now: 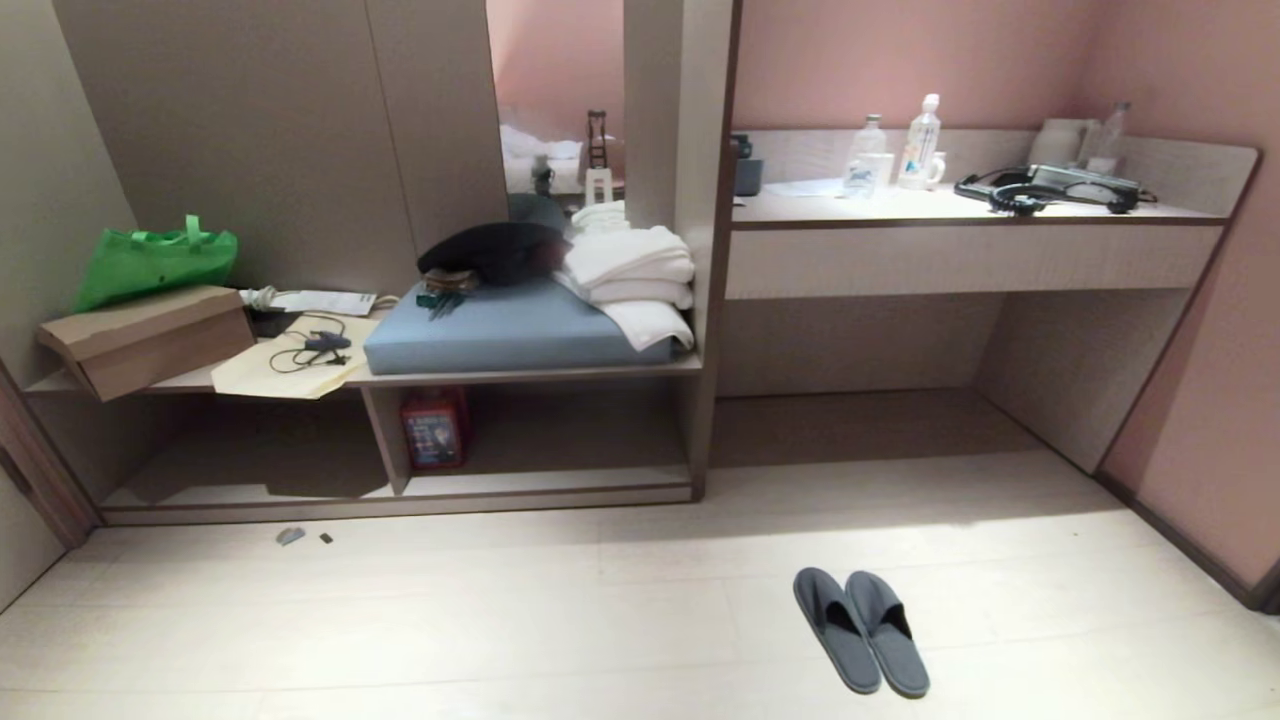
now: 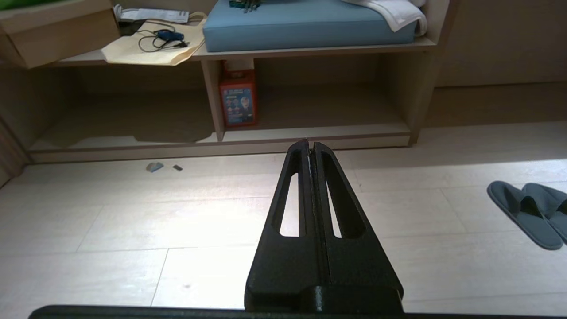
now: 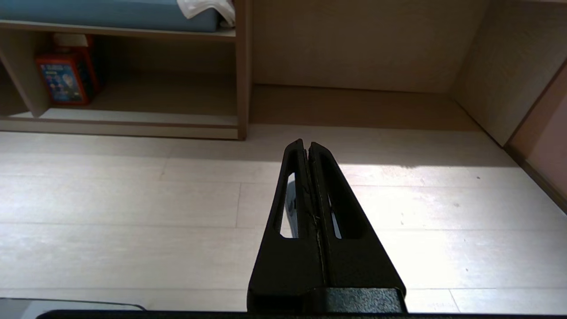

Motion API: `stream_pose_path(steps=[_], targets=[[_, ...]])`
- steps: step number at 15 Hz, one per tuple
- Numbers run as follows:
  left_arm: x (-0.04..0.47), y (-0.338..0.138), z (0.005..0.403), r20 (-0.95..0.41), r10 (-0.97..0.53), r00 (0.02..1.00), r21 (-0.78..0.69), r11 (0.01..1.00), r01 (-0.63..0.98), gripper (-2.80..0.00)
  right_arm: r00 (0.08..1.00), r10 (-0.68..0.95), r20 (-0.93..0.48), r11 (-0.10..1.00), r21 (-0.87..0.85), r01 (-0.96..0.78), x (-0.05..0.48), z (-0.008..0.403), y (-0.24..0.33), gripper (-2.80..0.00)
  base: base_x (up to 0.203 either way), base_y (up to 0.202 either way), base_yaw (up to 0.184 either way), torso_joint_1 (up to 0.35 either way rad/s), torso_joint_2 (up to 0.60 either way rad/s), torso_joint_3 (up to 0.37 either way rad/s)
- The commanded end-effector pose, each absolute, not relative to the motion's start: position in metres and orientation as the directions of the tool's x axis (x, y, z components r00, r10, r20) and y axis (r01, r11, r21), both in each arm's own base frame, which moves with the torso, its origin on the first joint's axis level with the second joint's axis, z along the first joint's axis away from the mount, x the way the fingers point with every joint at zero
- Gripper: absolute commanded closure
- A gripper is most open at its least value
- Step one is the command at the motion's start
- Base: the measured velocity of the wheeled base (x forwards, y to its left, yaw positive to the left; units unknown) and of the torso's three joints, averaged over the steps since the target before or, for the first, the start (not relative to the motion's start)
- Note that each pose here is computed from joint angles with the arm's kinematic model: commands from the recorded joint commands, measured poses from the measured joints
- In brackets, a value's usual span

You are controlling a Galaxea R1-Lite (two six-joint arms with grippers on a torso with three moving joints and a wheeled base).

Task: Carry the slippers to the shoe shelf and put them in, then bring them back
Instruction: Pick up the slippers on the floor

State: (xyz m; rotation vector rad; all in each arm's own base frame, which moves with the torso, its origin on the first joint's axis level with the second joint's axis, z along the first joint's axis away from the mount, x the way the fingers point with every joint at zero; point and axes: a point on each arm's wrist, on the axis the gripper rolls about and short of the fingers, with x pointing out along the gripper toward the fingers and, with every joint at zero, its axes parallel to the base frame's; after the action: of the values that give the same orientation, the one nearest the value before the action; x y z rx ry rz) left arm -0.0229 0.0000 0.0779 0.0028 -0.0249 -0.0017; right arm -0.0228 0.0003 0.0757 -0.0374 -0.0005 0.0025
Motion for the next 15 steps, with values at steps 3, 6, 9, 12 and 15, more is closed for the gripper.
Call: stream_pose_path(steps=[3, 6, 9, 12, 15], targets=[[-0.0224, 0.0000, 0.0758, 0.018, -0.002, 1.000, 0.003, 1.000, 0.001, 0.00, 1.000, 0.003, 0.000, 0.999, -0.038, -0.003, -0.0228, 0.0756, 0.0003, 0.00, 0.195, 0.000, -0.001, 0.000, 0.00, 0.002], [-0.0224, 0.0000, 0.0758, 0.018, -0.002, 1.000, 0.003, 1.000, 0.001, 0.00, 1.000, 0.003, 0.000, 0.999, -0.038, -0.003, -0.0228, 0.0759, 0.0003, 0.00, 0.196, 0.000, -0.001, 0.002, 0.00, 0.001], [-0.0224, 0.0000, 0.0758, 0.018, -0.002, 1.000, 0.003, 1.000, 0.001, 0.00, 1.000, 0.003, 0.000, 0.999, -0.037, -0.003, -0.0228, 0.0758, 0.0003, 0.00, 0.193, 0.000, -0.001, 0.000, 0.00, 0.001], [-0.0224, 0.0000, 0.0758, 0.018, -0.002, 1.000, 0.003, 1.000, 0.001, 0.00, 1.000, 0.003, 0.001, 0.999, -0.037, -0.003, -0.0229, 0.0759, 0.0003, 0.00, 0.194, 0.000, -0.001, 0.003, 0.00, 0.003], [-0.0224, 0.0000, 0.0758, 0.018, -0.002, 1.000, 0.003, 1.000, 0.001, 0.00, 1.000, 0.003, 0.000, 0.999, -0.038, -0.003, -0.0228, 0.0755, 0.0003, 0.00, 0.194, 0.000, 0.000, 0.001, 0.00, 0.002]])
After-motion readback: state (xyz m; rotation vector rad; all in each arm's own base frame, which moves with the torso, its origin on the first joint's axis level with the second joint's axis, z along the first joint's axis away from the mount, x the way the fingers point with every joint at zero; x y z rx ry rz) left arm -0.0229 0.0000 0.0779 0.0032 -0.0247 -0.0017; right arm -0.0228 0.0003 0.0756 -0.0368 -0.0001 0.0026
